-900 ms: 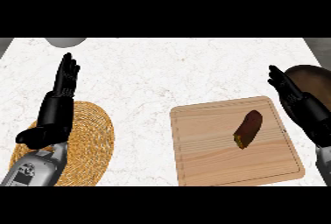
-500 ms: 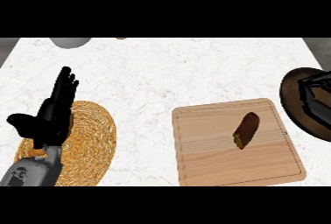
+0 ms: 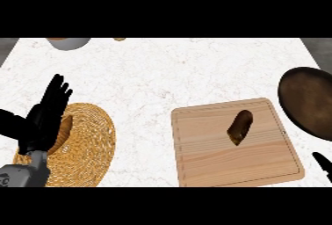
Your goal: Pick the sweet potato from the cutting board and place it in the pan
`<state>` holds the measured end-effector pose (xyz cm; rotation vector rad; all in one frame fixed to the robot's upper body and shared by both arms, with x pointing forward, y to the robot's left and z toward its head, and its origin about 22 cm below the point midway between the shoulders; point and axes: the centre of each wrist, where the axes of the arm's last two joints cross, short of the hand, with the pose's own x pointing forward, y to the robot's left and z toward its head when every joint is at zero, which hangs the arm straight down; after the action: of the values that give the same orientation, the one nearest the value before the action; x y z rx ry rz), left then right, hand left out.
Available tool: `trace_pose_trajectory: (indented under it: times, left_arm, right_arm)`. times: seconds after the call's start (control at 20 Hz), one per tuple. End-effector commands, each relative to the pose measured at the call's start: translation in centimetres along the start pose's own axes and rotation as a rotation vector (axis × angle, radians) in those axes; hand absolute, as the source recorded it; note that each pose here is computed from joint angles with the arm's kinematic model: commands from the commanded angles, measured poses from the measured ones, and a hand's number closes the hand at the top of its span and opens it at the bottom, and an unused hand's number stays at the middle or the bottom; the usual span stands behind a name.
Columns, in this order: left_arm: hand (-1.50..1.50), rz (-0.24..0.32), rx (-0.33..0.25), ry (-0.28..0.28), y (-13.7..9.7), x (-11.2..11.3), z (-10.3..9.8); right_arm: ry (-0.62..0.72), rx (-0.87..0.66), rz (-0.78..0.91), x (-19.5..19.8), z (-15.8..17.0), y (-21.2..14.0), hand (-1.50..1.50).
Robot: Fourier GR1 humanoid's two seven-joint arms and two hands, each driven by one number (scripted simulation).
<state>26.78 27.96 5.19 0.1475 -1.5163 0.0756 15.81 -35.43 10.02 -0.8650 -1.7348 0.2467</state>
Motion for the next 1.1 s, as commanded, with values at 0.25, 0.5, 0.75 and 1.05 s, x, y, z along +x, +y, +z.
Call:
trace_pose_trajectory:
  times: [0.25, 0.5, 0.75, 1.05]
  left_arm:
    - [0.00, -0.002, -0.055, -0.010, -0.5, 0.0, 0.5]
    - [0.00, 0.011, -0.058, -0.005, -1.0, 0.9, -1.2]
    - [0.00, 0.014, -0.081, -0.002, -3.5, 0.8, -1.0]
    - [0.00, 0.008, -0.084, 0.006, -2.3, 0.9, -1.2]
  right_arm:
    - [-0.012, 0.116, 0.232, 5.2, -0.3, -4.2, -1.50]
    - [0.080, 0.266, 0.491, 7.1, -2.5, -3.5, -1.50]
    - [0.157, 0.380, 0.580, 8.9, -5.1, -0.9, -1.50]
    - [0.323, 0.695, 0.697, 9.3, -4.6, 1.2, -1.50]
